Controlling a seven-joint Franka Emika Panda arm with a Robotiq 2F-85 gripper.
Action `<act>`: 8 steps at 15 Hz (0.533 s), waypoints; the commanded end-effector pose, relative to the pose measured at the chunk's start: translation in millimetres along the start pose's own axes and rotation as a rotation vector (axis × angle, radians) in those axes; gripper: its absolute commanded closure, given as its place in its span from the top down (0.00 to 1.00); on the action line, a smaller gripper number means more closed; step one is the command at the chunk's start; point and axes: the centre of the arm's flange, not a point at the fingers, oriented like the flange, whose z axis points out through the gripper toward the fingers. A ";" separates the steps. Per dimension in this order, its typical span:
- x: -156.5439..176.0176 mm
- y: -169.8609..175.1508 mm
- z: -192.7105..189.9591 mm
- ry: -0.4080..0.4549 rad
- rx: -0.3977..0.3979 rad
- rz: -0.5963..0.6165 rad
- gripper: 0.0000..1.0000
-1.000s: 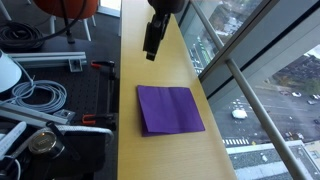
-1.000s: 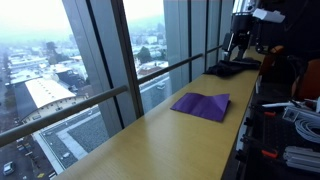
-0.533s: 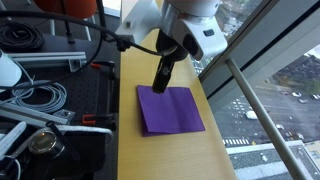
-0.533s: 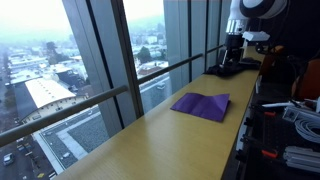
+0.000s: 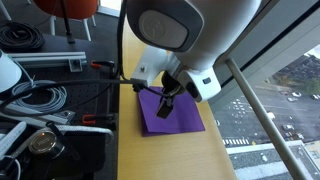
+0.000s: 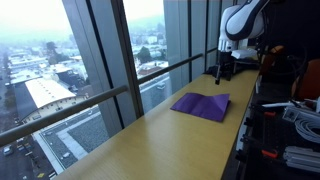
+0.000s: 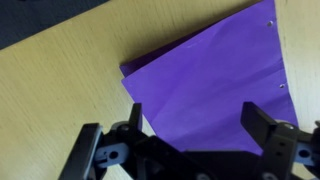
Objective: Open the purple file holder
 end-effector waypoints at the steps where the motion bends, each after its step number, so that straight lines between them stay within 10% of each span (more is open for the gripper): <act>1: 22.6 15.8 23.2 -0.018 -0.026 0.010 1.00; 8: 28.5 52.4 63.2 -0.065 -0.066 0.037 1.00</act>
